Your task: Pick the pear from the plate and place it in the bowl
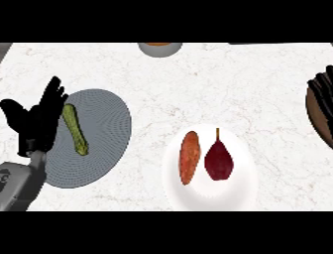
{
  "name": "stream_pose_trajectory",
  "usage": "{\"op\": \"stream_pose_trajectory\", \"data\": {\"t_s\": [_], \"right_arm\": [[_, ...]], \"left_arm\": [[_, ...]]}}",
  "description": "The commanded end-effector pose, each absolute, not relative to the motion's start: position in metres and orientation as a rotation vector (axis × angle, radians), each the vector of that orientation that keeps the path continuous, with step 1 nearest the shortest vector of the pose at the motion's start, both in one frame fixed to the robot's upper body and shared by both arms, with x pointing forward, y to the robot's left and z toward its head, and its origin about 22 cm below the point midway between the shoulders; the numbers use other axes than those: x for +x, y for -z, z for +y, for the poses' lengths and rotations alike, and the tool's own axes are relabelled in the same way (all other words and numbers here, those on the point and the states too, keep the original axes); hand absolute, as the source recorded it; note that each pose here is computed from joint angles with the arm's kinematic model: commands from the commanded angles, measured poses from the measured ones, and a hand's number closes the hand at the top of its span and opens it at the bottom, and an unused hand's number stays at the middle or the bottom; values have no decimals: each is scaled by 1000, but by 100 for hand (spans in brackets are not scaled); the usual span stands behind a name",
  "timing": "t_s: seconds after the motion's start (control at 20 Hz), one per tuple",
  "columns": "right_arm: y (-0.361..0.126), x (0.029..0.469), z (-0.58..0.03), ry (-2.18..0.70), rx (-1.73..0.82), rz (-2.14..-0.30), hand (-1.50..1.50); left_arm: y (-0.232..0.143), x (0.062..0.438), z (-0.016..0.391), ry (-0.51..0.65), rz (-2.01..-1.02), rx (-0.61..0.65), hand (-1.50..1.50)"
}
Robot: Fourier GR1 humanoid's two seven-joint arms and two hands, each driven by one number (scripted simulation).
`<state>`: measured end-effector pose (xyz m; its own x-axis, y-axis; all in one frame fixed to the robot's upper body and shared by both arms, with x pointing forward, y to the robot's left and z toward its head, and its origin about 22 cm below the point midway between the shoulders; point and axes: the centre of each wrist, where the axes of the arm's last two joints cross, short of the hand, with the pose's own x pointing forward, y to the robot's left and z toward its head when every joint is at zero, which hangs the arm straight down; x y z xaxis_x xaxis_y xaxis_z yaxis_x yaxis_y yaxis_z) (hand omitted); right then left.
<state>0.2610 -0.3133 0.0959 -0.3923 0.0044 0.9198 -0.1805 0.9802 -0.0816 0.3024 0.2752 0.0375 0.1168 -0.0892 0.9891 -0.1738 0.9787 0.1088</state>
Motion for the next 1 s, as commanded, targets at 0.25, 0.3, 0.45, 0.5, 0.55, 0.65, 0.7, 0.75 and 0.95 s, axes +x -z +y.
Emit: {"op": "stream_pose_trajectory", "data": {"t_s": [0.25,0.3,0.45,0.5,0.55,0.65,0.7,0.75,0.95], "right_arm": [[-25,230,-195,-133,220,-1546,150],[-60,244,-302,-537,-369,-1620,150],[-12,222,-226,276,-291,-1642,-150],[-2,215,-206,382,-246,-1653,-150],[-6,206,-194,409,-248,-1710,-150],[-10,190,-174,433,-278,-1805,-150],[-16,185,-171,433,-294,-1854,-150],[-13,183,-165,414,-348,-1866,-150],[-45,174,-171,392,-483,-1858,-150]], "left_arm": [[-46,302,235,127,-1632,127,0],[-40,299,238,88,-1566,123,0],[-28,287,228,77,-1573,87,0],[-29,284,230,82,-1587,79,0],[-30,285,218,81,-1578,75,0],[-30,283,225,90,-1584,75,0],[-17,270,205,85,-1584,63,0],[-28,272,227,111,-1595,67,0],[-29,278,217,104,-1603,66,0]]}}
